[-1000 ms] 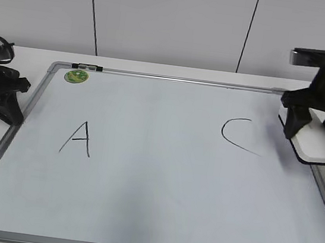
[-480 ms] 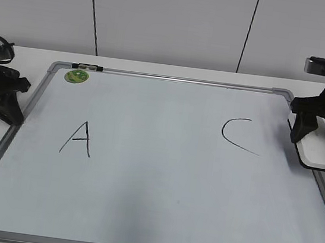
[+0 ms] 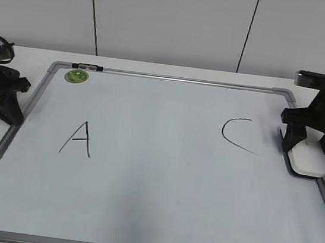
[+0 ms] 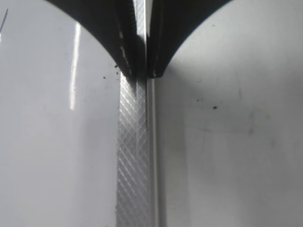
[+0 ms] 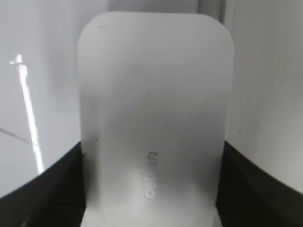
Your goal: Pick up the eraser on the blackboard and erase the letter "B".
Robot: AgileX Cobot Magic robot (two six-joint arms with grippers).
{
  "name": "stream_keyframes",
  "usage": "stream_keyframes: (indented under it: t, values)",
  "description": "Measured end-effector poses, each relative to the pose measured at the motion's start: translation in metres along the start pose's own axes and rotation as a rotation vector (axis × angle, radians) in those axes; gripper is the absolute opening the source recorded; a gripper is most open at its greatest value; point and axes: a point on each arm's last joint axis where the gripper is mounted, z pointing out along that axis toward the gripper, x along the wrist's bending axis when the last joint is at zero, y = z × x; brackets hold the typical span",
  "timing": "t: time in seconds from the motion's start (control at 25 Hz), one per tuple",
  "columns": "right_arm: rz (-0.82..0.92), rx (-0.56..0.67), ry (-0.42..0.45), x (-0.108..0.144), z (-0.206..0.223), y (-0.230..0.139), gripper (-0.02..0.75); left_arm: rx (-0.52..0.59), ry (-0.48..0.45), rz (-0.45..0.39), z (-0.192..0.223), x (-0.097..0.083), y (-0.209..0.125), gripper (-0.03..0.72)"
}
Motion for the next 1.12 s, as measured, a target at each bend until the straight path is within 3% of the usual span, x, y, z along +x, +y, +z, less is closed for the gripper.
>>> stream_keyframes:
  t: [0.28, 0.48, 0.76, 0.92, 1.12]
  values:
    - [0.000, 0.005, 0.000, -0.001, 0.007, 0.006, 0.537, 0.000, 0.000, 0.000, 0.000, 0.000, 0.000, 0.034]
    - [0.002, -0.002, 0.004, 0.000, 0.004, 0.008, 0.620, 0.000, 0.000, 0.000, 0.000, 0.000, 0.000, 0.034]
    - [-0.014, 0.010, 0.004, 0.002, -0.024, 0.020, 0.635, 0.000, 0.000, 0.000, 0.000, 0.000, 0.000, 0.043]
    - [-0.020, -0.012, 0.005, 0.003, -0.042, 0.028, 0.630, -0.004, 0.001, 0.000, 0.000, 0.000, 0.000, 0.128]
    - [-0.036, -0.005, 0.005, 0.003, -0.045, 0.028, 0.623, -0.012, 0.013, 0.009, -0.002, 0.001, 0.001, 0.340]
